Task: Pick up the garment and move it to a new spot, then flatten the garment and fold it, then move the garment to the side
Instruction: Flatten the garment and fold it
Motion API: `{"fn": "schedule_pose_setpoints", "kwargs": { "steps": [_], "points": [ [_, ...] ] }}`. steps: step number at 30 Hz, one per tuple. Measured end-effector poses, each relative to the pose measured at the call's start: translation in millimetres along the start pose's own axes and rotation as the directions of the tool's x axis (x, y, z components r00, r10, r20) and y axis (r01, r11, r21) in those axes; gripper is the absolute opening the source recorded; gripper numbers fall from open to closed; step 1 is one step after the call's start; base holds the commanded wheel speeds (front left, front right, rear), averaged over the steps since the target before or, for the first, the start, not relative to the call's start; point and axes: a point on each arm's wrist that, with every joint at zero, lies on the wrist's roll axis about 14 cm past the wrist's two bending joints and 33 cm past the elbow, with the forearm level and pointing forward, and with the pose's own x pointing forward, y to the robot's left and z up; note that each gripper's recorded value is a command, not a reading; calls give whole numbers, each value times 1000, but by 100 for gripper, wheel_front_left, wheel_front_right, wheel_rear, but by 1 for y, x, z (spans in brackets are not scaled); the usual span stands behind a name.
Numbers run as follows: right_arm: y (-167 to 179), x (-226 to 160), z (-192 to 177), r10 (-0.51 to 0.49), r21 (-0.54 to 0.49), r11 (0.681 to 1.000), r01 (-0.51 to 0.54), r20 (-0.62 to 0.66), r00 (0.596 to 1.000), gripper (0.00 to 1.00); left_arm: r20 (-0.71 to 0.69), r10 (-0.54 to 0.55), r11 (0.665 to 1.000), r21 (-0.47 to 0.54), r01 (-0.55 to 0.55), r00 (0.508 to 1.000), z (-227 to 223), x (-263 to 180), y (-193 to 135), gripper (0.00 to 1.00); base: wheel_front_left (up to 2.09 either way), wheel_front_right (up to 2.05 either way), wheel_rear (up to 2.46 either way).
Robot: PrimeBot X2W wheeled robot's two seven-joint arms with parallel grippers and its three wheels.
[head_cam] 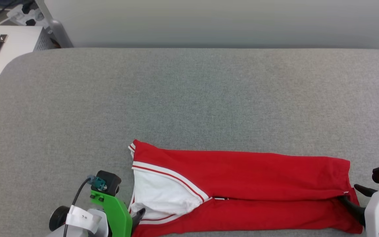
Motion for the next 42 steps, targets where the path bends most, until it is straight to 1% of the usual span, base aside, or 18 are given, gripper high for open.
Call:
{"fn": "schedule_pose_setpoints", "kwargs": {
  "steps": [5, 8, 10, 13, 16, 20, 22, 24, 26, 27, 28, 30, 31, 34, 36, 40, 42],
  "points": [
    [0, -12, 18, -2, 25, 1000, 1, 52, 999, 100, 119, 3, 1000, -1, -3, 993, 24, -11, -4, 100, 0, 0, 0],
    [1, -21, 26, -3, 36, 999, 1, 77, 997, 100, 214, 5, 1000, -11, -3, 977, 41, -21, -7, 100, 0, 0, 0],
    [0, -27, 35, -9, 51, 999, 3, 103, 995, 100, 300, 15, 1000, -21, -9, 954, 58, -30, -8, 100, 0, 0, 0],
    [-2, -34, 41, -17, 78, 997, 8, 111, 994, 100, 429, 37, 999, -37, -23, 903, 81, -43, -6, 100, 0, 0, 0],
    [-5, -35, 39, -27, 131, 991, 15, 87, 996, 100, 583, 56, 998, -41, -39, 811, 109, -57, -3, 100, 0, 0, 0],
    [-2, -33, 39, -27, 190, 982, 12, 76, 997, 100, 716, 80, 996, -35, -78, 693, 129, -69, 2, 100, 0, 0, 0],
    [-3, -30, 37, -33, 212, 977, 19, 62, 998, 100, 755, 93, 994, -35, -102, 649, 136, -73, 5, 100, 0, 0, 0],
    [-5, -27, 35, -46, 228, 973, 34, 45, 998, 100, 779, 103, 992, -31, -126, 618, 142, -74, 8, 100, 0, 0, 0],
    [-7, -24, 32, -59, 246, 968, 50, 30, 998, 100, 824, 125, 987, -45, -156, 553, 158, -84, 12, 100, 0, 0, 0],
    [-9, -22, 32, -67, 258, 964, 59, 24, 997, 100, 851, 129, 984, -45, -175, 509, 168, -92, 13, 100, 0, 0, 0],
    [-10, -20, 30, -74, 274, 960, 67, 15, 997, 100, 870, 135, 979, -42, -201, 475, 174, -98, 14, 100, 0, 0, 0],
    [-11, -15, 26, -82, 290, 954, 82, -13, 997, 100, 888, 149, 972, -50, -231, 435, 177, -104, 18, 100, 0, 0, 0],
    [-12, -13, 25, -88, 300, 950, 91, -23, 996, 100, 892, 154, 968, -50, -246, 425, 175, -105, 19, 100, 0, 0, 0],
    [-10, -5, 19, -88, 345, 933, 100, -50, 995, 100, 892, 171, 960, -56, -274, 418, 167, -103, 23, 100, 0, 0, 0],
    [-10, 0, 15, -96, 359, 926, 115, -71, 993, 100, 889, 173, 954, -44, -296, 425, 163, -101, 26, 100, 0, 0, 0],
    [-13, 7, 5, -117, 376, 914, 153, -116, 986, 100, 881, 191, 953, -60, -298, 433, 155, -97, 32, 100, 0, 0, 0],
    [-14, 15, -6, -122, 402, 898, 179, -163, 979, 100, 869, 211, 951, -76, -300, 447, 146, -91, 39, 100, 0, 0, 0]
  ]
}}
